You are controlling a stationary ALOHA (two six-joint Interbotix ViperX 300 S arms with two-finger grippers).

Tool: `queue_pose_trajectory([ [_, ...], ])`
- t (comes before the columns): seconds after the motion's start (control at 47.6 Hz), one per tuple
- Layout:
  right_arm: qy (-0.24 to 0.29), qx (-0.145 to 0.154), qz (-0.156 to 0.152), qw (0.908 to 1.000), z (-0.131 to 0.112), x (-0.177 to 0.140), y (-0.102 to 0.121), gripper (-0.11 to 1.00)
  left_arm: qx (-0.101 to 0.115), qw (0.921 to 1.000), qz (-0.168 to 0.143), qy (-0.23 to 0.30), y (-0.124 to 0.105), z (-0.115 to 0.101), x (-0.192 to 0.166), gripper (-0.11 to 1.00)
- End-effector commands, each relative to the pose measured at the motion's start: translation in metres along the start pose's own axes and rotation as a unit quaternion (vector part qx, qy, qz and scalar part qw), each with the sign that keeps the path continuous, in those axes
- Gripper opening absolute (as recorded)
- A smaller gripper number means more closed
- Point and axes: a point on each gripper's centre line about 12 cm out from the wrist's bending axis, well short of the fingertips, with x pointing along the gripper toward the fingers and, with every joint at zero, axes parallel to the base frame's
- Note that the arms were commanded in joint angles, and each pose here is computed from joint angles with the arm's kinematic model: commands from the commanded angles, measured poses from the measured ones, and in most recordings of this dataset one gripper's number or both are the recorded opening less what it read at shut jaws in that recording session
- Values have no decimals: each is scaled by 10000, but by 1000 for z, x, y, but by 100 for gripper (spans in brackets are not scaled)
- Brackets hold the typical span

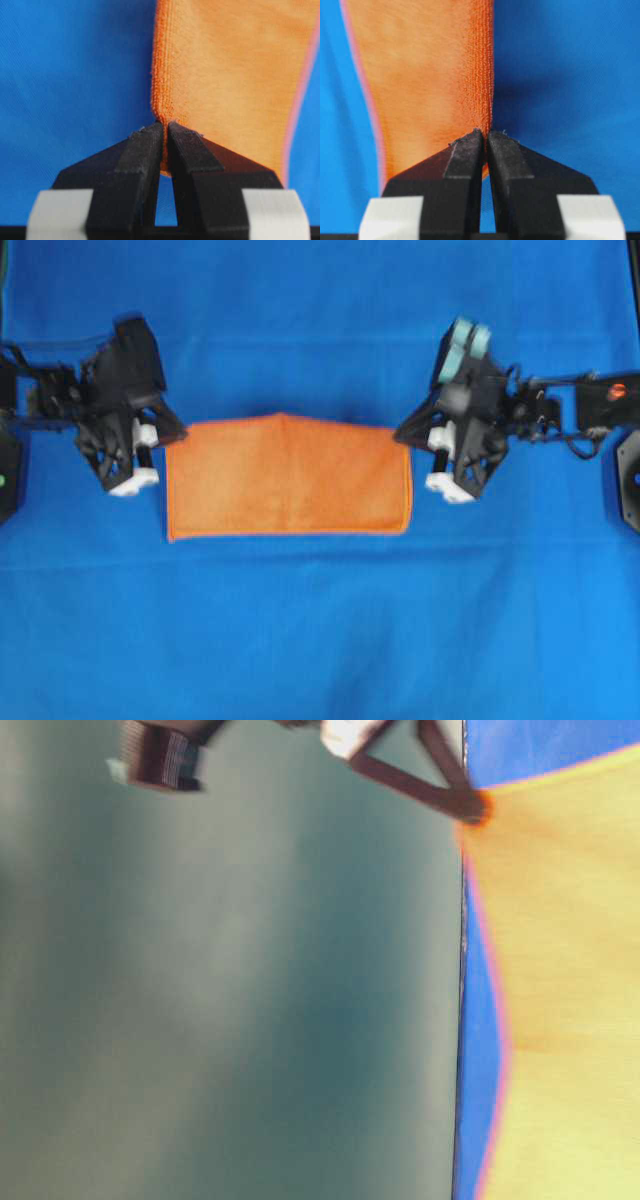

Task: Fold the orange towel.
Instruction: 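Grasp the folded towel's left and right ends with both grippers and lift, then rotate the lifted towel vertical, left gripper moving down, right gripper up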

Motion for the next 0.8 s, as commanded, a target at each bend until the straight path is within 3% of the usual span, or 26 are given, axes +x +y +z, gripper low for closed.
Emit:
queue_pose_trajectory([
  [0.0,-347,-32,69,9994,19,-20,4,3,10,9990,-78,-430,-4,19,-20,4],
  [0.231,-724,-83,147,9972,30,-48,7,3,80,9944,-242,-1023,-10,27,-53,4],
  [0.567,-795,-98,79,9968,35,-46,2,3,96,9936,-285,-1084,-13,30,-52,4],
  [0.777,-781,99,-256,9966,43,-37,-21,3,410,9857,-696,-1481,-41,41,-43,4],
])
